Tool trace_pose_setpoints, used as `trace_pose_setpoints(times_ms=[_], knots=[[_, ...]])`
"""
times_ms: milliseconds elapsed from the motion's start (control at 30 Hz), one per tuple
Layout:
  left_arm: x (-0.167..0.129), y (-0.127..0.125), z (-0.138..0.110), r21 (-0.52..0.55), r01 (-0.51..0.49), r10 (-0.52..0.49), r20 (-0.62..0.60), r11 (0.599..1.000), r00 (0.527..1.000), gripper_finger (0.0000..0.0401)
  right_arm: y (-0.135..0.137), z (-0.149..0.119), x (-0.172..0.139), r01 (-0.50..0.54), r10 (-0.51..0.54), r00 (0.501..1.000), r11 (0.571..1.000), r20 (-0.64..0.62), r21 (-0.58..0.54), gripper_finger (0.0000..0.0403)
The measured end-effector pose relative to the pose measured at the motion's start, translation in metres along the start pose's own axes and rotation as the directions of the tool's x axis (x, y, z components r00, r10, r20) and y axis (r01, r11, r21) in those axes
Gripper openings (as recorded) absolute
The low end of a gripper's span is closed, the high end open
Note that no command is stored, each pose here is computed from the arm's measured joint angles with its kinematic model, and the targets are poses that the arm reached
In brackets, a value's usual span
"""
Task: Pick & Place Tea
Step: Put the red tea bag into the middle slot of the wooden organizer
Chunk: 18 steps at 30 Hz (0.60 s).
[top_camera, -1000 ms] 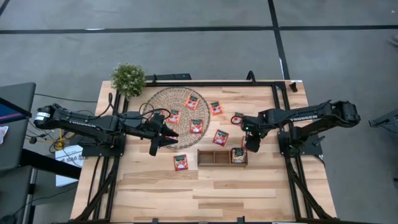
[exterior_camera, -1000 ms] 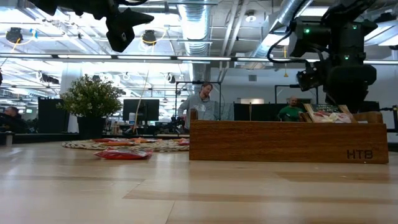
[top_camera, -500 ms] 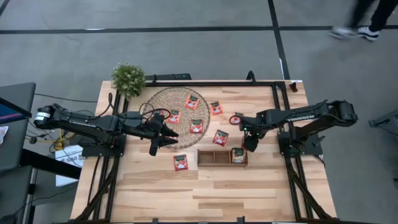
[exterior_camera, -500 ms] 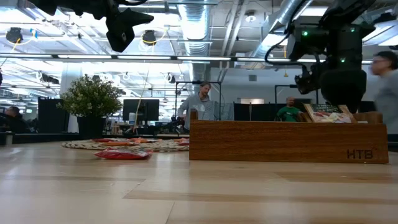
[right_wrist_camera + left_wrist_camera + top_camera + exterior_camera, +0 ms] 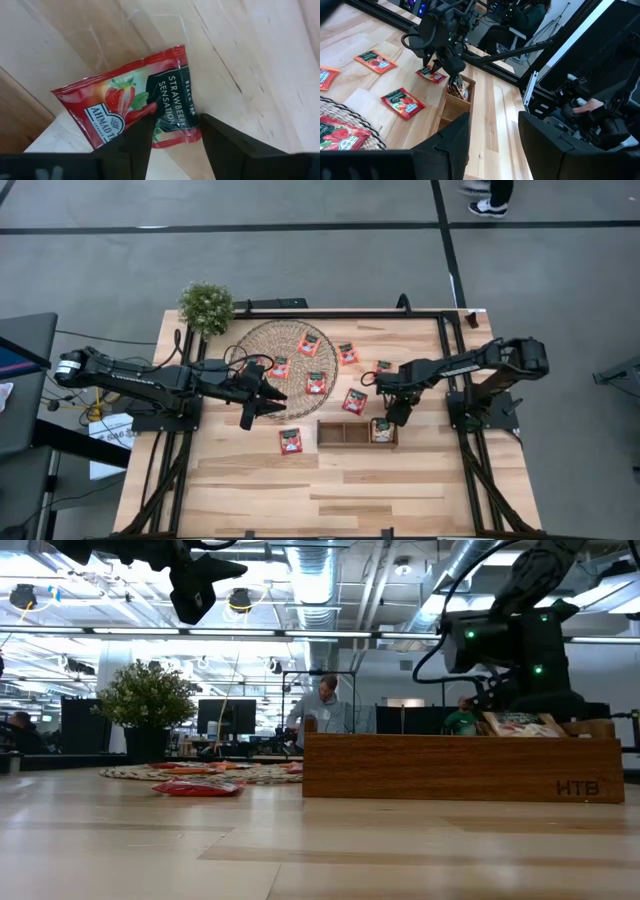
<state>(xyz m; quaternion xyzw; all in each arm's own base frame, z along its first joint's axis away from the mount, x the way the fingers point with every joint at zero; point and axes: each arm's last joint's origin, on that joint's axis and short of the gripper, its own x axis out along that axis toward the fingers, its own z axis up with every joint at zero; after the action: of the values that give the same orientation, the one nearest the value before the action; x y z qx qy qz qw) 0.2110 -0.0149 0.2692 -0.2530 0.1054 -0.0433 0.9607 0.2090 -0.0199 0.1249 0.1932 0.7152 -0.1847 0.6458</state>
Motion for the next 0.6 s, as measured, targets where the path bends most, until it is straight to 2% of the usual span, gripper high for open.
trace_pose_setpoints(times_ms=[267,500,600], knots=[[0.0000,0.0001,0.0000,0.000,0.000,0.000,0.000,1.000,1.000,0.0158,-0.0043,-0.0008,-0.0077,-0.030,0.029,0.998,0.999,0.052,0.020,0.0095],[0.0000,0.0001,0.0000,0.000,0.000,0.000,0.000,1.000,1.000,0.0158,-0.0066,-0.0010,-0.0086,-0.029,0.027,0.998,0.999,0.048,0.030,0.0043],[0.0000,0.0001,0.0000,0.000,0.000,0.000,0.000,1.000,1.000,0.0158,-0.0065,-0.0026,-0.0090,-0.060,0.059,0.998,0.998,0.026,0.031,0.0020]])
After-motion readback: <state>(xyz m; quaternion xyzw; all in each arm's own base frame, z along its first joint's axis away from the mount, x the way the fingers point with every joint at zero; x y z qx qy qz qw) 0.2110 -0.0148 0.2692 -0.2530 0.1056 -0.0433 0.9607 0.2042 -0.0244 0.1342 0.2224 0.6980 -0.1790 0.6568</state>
